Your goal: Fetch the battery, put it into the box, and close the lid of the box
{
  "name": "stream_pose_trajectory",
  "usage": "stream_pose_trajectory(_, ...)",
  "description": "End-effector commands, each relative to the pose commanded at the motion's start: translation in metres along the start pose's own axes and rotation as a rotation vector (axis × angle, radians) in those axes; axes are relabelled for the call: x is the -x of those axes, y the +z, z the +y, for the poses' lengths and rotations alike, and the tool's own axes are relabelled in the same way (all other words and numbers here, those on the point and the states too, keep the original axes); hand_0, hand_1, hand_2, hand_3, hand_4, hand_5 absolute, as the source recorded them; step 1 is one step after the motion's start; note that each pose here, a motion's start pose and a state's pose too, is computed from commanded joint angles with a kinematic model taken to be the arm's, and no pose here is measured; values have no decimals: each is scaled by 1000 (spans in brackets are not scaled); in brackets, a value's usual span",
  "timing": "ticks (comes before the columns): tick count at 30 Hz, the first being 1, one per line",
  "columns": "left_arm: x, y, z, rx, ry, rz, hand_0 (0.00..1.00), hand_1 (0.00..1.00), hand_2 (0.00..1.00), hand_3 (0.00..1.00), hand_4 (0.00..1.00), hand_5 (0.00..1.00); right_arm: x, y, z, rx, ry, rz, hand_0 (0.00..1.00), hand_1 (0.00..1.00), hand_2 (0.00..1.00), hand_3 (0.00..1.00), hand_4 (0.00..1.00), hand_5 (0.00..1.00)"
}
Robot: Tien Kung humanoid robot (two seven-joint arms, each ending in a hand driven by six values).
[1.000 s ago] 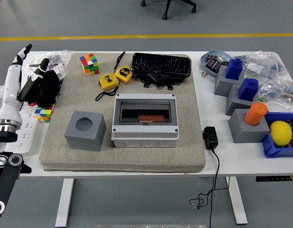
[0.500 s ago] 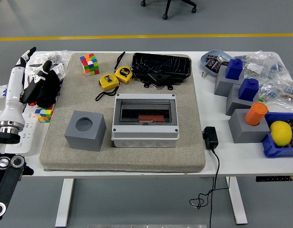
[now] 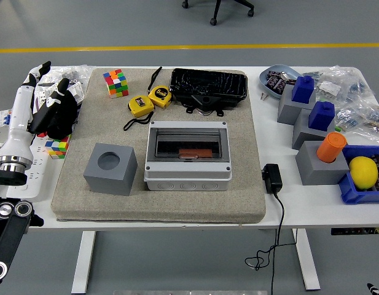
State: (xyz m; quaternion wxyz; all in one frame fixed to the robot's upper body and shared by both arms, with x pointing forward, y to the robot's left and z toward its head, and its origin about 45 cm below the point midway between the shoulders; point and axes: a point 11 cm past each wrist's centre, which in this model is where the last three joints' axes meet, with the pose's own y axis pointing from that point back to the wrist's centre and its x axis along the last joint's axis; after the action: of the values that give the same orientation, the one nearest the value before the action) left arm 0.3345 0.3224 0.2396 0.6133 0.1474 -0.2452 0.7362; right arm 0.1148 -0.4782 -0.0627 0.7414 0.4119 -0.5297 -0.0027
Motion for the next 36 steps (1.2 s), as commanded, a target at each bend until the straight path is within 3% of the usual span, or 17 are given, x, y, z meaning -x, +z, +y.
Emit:
stream_pose_trajectory(5,2,0,0,0,-7,-1,998,967,922,916,998,998,0,1,0,1,-1,25,2,2,30,38,544,150)
stream_pose_trajectory(6,3,0,0,0,-8,0,998,967,923,915,998,998,0,3,0,6,-5,33,2,4,94,99,385,57)
stream_pose_trajectory(10,4,2,0,4,-7,-4,998,967,923,915,998,998,5,10,0,42,-45,36,2,4,94,99,385,57)
stream_pose_trajectory(11,3,2,0,8,-8,-15,998,971,930,916,998,998,7,13,0,69,-67,26,257,265,349,245,756,167)
stream_pose_trajectory(17,1,2,0,10,0,-30,998,971,930,916,998,998,14,21,-1,123,-170,-20,257,265,349,245,756,167)
stream_pose_trajectory(18,1,2,0,10,1,-30,998,996,953,916,998,998,14,21,-1,131,-186,-34,601,712,930,736,998,265)
stream_pose_trajectory(23,2,2,0,9,-6,-29,998,996,953,916,998,998,19,23,-1,172,-292,-75,601,712,930,736,998,265)
stream_pose_trajectory(24,3,2,-1,9,-7,-28,998,996,951,916,998,998,21,23,0,173,-317,-69,943,998,998,998,998,817)
stream_pose_trajectory(29,2,1,-1,7,-5,-28,998,996,951,916,998,998,21,21,0,180,-317,-90,943,998,998,998,998,817)
stream_pose_trajectory(30,3,1,0,6,-6,-29,998,987,953,915,998,998,22,22,0,200,-320,-123,998,998,998,998,998,998)
stream_pose_trajectory(36,2,1,0,5,-5,-28,998,988,950,915,998,998,22,30,1,261,-312,-241,998,998,998,998,998,998)
